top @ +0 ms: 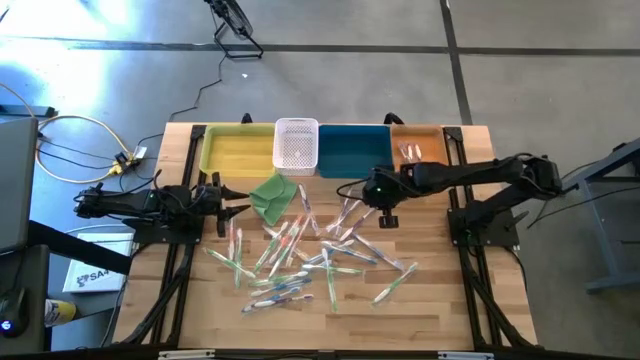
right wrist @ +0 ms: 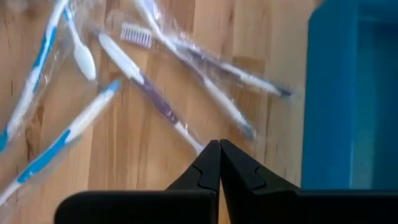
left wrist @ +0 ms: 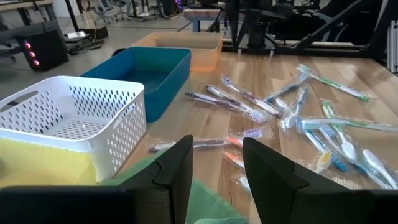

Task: Pick & Place Toothbrushes
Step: Put the violet toothbrush into the orange bin

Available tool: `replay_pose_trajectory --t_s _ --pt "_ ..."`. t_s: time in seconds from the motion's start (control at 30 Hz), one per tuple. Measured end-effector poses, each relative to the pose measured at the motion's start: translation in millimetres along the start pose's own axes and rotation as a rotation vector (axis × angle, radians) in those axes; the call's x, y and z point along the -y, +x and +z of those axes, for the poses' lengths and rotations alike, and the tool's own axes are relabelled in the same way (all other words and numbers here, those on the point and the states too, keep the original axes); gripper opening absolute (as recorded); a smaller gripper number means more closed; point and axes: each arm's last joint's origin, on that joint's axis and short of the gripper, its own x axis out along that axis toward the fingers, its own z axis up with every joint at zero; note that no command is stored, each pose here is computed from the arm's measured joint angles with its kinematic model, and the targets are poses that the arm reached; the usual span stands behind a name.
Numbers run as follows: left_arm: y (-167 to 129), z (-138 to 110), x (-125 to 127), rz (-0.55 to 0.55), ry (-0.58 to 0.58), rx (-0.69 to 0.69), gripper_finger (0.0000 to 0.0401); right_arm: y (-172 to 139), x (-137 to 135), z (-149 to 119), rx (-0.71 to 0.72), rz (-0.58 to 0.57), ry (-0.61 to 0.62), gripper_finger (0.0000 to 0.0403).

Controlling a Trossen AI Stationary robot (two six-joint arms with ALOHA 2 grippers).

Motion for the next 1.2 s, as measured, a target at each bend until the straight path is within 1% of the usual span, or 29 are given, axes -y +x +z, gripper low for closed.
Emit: replay_pose_trajectory --t_s 0.2,0.37,0.47,0.53,0.63,0.83,0.93,1.07,1.2 --pt "0.0 -0.4 0.0 -0.001 0.001 -0.004 0.0136 2.9 2.9 -1.5 -0.02 -0.006 0.018 0.0002" --pt "0.0 -0.4 0.0 0.0 0.002 -0.004 0.0136 2.8 4.4 3.8 0.034 -0.023 0.099 0.0002" --pt "0.0 -0.4 0.0 0.0 0.002 -0.004 0.0136 2.7 4.5 6.0 0.056 -0.026 0.109 0.0003" --pt "0.0 -0.4 0.0 -0.001 0.002 -0.004 0.0136 2.6 4.4 6.3 0.059 -0.026 0.119 0.0011" --pt "0.0 -0.4 0.0 0.0 0.002 -0.004 0.0136 2.6 4.4 6.5 0.061 -0.025 0.136 0.004" --pt "0.0 -0.4 0.0 -0.001 0.002 -0.004 0.0136 2.9 4.3 6.2 0.061 -0.023 0.138 0.0132" --pt "0.0 -0.4 0.0 -0.001 0.002 -0.004 0.0136 4.4 3.7 4.4 0.054 -0.019 0.137 0.0168" --pt "0.0 -0.5 0.0 -0.001 0.002 -0.005 0.0136 4.6 3.6 4.1 0.053 -0.019 0.137 0.0193" --pt "0.0 -0.8 0.0 0.0 0.013 -0.008 0.0136 4.7 3.6 4.0 0.053 -0.019 0.137 0.0199"
